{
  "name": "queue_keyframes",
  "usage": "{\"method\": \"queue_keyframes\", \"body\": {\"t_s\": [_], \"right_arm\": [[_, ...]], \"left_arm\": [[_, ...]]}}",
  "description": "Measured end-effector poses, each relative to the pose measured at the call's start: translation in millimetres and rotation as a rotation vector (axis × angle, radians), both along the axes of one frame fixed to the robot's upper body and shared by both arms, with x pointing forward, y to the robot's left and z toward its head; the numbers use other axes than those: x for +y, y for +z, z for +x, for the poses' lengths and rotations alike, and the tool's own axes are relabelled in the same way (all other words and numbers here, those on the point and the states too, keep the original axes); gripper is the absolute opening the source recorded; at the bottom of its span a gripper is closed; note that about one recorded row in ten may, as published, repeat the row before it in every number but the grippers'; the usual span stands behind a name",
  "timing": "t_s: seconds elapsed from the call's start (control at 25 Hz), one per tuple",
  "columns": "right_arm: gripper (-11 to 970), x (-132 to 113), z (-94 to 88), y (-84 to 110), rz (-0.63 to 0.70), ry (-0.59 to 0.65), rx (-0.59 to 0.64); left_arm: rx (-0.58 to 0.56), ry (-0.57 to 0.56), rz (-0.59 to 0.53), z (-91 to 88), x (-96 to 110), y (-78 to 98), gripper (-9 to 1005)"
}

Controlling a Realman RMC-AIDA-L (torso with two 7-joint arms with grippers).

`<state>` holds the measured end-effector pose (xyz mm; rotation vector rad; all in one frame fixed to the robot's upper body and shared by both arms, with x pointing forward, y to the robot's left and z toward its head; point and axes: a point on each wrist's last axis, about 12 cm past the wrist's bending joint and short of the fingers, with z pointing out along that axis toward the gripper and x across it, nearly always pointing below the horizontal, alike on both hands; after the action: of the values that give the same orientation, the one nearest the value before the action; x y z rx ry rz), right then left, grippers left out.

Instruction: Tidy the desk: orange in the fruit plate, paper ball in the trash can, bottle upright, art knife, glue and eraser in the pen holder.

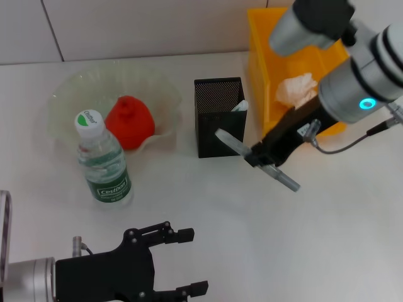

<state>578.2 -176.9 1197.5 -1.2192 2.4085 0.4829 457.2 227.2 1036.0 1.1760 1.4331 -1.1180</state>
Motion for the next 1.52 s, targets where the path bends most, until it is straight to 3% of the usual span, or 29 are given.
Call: {"method": "queue_keyframes", "body": {"t_s": [0.04,0.24,0.32,0.56,0.72,0.8,1.12,1.28,1.52], "right_arm": [[139,-4,-6.0,15.4,0.063,0.008,-0.035],[137,-20,-13.6,40.6,0.143,-0.013,-0.154],[137,-25,-13.7,44.4,0.152,-0.027,-0.188],[135,-50,-6.6,45.6,0.269,-0.098,-0.44],[135,-51,-5.3,44.2,0.351,-0.094,-0.501],[134,-52,0.0,39.7,0.43,-0.098,-0.551],[133,-55,15.8,14.1,0.517,-0.09,-0.636],[138,-53,21.8,-8.9,0.615,-0.068,-0.686],[149,-52,26.3,-34.4,0.643,-0.078,-0.715]], "left_arm": [[-0.002,-0.002,0.0,0.7,0,0.4,786],[-0.003,-0.003,0.0,1.2,-1,0.7,786],[-0.004,-0.004,0.0,1.4,-1,0.9,786],[-0.005,-0.004,0.0,1.6,-1,1.1,786],[-0.005,-0.003,0.001,1.6,-1,1.0,786],[-0.005,-0.003,0.001,1.6,-1,1.0,786],[-0.002,-0.001,0.001,1.3,-1,0.2,786],[0.003,0.004,0.002,0.8,-1,-0.8,787],[0.003,0.006,0.003,0.8,0,-0.8,787]]}}
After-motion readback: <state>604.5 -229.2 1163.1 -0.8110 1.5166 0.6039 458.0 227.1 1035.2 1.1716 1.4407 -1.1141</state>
